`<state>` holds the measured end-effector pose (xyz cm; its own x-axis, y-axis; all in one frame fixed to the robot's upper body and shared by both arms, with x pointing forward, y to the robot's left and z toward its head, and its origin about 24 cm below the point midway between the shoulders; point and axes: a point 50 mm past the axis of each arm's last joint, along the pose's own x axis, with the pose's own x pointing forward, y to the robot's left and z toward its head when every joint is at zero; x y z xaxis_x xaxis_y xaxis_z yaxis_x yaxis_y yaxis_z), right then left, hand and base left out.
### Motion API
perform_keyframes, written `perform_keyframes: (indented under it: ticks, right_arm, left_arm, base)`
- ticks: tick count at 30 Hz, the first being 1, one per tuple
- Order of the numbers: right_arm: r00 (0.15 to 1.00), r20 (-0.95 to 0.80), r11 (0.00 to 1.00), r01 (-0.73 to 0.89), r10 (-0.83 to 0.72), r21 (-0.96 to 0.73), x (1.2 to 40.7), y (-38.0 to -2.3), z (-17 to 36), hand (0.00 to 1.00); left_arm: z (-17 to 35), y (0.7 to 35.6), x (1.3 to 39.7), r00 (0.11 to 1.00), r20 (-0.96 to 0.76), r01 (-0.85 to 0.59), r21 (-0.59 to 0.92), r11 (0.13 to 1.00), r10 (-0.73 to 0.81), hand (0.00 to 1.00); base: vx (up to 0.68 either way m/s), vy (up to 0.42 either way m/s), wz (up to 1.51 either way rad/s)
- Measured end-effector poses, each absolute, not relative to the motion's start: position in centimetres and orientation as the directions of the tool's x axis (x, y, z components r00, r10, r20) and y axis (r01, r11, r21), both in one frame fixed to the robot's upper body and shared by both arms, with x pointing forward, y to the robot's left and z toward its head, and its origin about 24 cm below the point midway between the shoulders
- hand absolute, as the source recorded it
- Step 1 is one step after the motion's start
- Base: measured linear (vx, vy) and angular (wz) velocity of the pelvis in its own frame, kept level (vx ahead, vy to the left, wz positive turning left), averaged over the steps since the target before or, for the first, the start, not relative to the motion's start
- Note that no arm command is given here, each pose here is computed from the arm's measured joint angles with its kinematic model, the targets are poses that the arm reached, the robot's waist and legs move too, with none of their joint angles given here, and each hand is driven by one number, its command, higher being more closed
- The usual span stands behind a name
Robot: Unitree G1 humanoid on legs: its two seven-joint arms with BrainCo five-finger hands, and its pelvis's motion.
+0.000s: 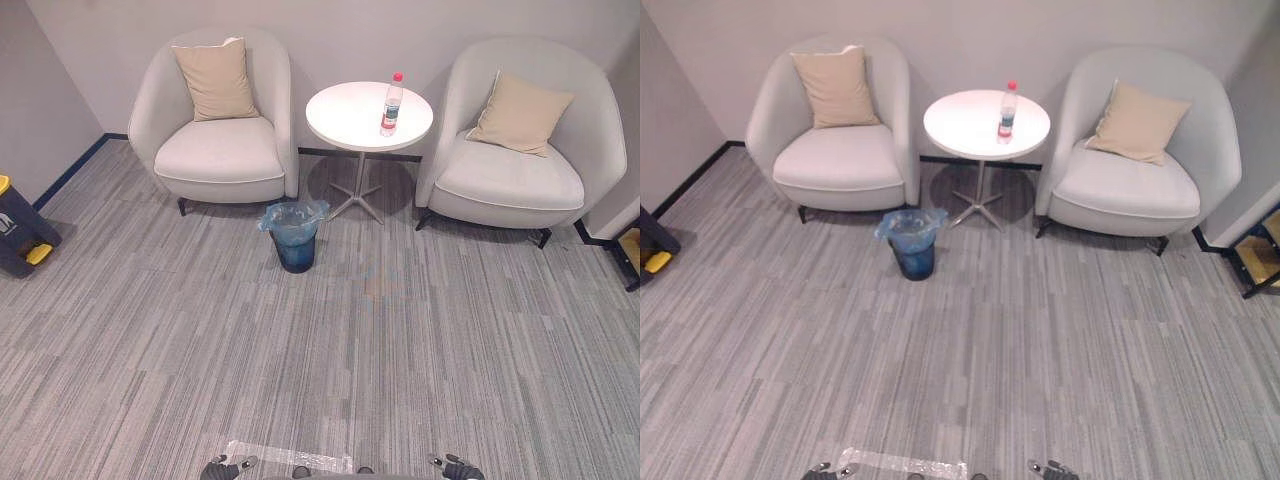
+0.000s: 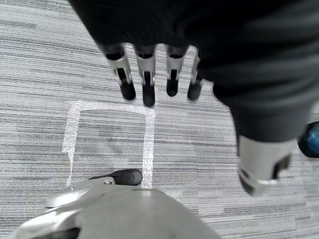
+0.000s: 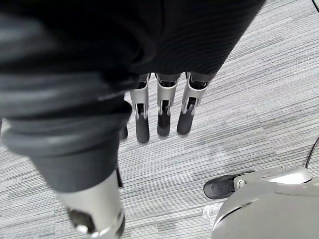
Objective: Gather rubbish on tea table into small bin, then transfer packed bag to large trash can.
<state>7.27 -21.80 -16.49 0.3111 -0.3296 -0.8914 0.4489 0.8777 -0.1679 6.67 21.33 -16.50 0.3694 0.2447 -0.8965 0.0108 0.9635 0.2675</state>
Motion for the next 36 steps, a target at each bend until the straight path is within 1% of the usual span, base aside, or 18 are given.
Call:
perform_keyframes:
  ticks: [28, 34, 36]
  right_arm:
    - [0.313, -0.894, 0.888, 0.427, -0.32, -0.169, 7.4, -21.4, -16.6, 0.0]
    - [0.315, -0.893, 0.887, 0.43, -0.321, -0.167, 7.4, -21.4, -16.5, 0.0]
    - [0.324, -0.889, 0.884, 0.439, -0.324, -0.162, 7.6, -21.4, -16.5, 0.0]
  left_arm:
    - [-16.5, 21.8, 6.8, 0.365, -0.898, 0.042, 0.281, 0.959, 0.247, 0.0]
    - [-16.5, 21.8, 7.0, 0.369, -0.896, 0.042, 0.282, 0.958, 0.248, 0.0]
    - [-16.3, 22.0, 7.7, 0.384, -0.889, 0.039, 0.287, 0.957, 0.25, 0.0]
  base:
    - [-0.03, -0.03, -0.01]
    - [-0.01, -0.053, -0.13]
    - [-0.01, -0.07, -0.16]
